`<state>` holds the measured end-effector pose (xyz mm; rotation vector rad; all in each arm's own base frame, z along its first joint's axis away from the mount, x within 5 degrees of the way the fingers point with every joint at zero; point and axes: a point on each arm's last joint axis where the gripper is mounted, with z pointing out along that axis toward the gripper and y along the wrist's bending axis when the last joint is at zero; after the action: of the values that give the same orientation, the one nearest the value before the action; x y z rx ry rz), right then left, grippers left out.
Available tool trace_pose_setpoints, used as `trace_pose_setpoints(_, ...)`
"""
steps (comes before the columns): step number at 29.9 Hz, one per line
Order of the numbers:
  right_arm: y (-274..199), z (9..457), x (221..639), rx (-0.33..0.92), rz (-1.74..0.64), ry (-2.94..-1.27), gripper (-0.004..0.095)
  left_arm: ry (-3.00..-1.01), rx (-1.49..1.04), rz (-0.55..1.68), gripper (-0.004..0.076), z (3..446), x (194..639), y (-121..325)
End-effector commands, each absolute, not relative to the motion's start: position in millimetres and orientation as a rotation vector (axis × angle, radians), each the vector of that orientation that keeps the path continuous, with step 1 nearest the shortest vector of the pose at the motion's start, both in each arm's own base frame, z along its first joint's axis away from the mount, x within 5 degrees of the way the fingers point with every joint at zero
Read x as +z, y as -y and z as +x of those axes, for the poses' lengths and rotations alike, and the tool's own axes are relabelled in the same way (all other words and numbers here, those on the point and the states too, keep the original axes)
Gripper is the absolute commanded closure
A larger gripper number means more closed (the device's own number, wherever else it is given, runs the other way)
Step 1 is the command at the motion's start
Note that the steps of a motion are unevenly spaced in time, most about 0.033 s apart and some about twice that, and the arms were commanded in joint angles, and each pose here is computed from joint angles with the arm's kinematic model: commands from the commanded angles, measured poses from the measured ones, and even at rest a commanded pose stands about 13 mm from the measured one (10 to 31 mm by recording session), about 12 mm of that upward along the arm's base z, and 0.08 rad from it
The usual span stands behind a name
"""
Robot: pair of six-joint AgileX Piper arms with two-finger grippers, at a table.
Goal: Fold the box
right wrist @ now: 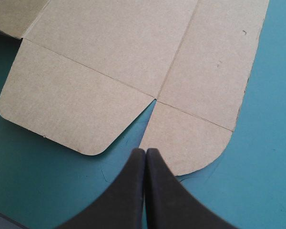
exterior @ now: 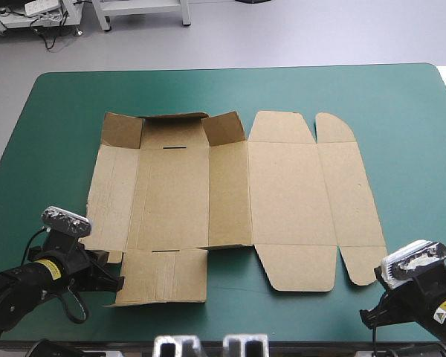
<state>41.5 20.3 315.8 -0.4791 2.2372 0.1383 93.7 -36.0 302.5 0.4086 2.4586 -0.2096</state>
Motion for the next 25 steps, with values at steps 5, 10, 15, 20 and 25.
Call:
trace_pose_setpoints(5, -21, 45, 325, 0.132, -0.467, -2.170, 0.0932, -2.391, -0.236, 0.401, 0.0734, 97, 312, 39)
trace_pose_setpoints(10, -21, 45, 325, 0.132, -0.467, -2.170, 0.0932, -2.391, -0.236, 0.401, 0.0734, 97, 312, 39)
trace_pose_setpoints(15, -21, 45, 325, 0.132, -0.467, -2.170, 0.0932, -2.399, -0.253, 0.398, 0.0734, 96, 312, 40)
trace_pose_setpoints(20, -22, 45, 325, 0.148, -0.463, -2.173, 0.0932, -2.425, -0.308, 0.397, 0.0733, 97, 311, 44)
trace_pose_setpoints(25, -23, 45, 325, 0.163, -0.461, -2.170, 0.0932, -2.438, -0.266, 0.391, 0.0726, 122, 304, 49)
